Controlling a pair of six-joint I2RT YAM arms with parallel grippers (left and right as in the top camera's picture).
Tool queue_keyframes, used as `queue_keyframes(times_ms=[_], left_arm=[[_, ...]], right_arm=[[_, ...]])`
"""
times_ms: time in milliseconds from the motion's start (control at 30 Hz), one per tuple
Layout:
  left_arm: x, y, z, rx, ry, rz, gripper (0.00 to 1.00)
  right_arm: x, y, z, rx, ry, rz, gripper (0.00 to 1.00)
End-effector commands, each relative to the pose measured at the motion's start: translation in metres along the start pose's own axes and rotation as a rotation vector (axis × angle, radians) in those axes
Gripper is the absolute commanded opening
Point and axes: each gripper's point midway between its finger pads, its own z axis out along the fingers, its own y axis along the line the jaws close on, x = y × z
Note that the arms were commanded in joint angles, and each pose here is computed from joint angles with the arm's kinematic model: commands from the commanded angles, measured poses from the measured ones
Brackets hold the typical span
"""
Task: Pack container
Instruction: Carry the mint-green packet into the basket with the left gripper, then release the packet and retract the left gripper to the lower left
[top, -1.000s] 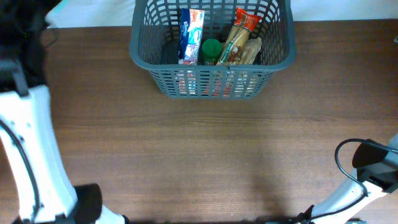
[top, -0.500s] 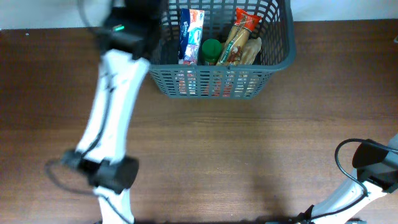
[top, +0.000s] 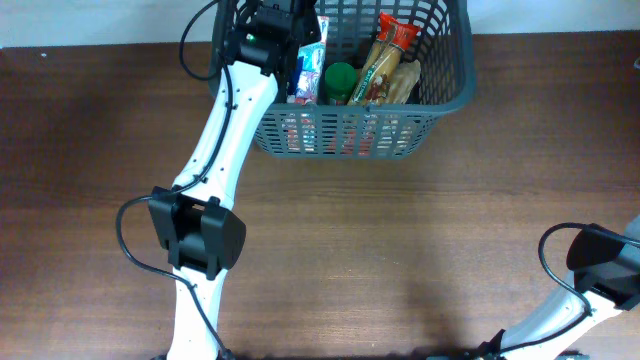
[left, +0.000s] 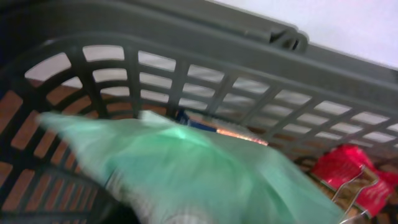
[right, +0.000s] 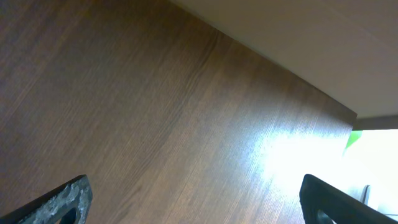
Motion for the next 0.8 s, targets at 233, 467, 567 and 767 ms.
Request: queue_keyframes(times_ms=[233, 467, 567, 767], left_arm=[[-0.007, 0.004, -0.006, -0.020, -0.017, -0.001, 0.95], [-0.057, -0.006, -0.050, 0.025, -0.134, 0.076, 0.99], [-0.099, -0.002, -0.106, 0.048, -0.235, 0.042, 0.99], [-0.137, 0.056, -0.222, -0.088, -0.340, -0.011, 0.99]], right_arm=[[0.000, -0.004, 0.001, 0.020, 0.001, 0.008, 0.99], [0.000, -0.004, 0.001, 0.020, 0.001, 0.008, 0.99], [0.000, -0.004, 0.001, 0.020, 0.001, 0.008, 0.99], [0.000, -0.004, 0.001, 0.020, 0.001, 0.008, 0.99]])
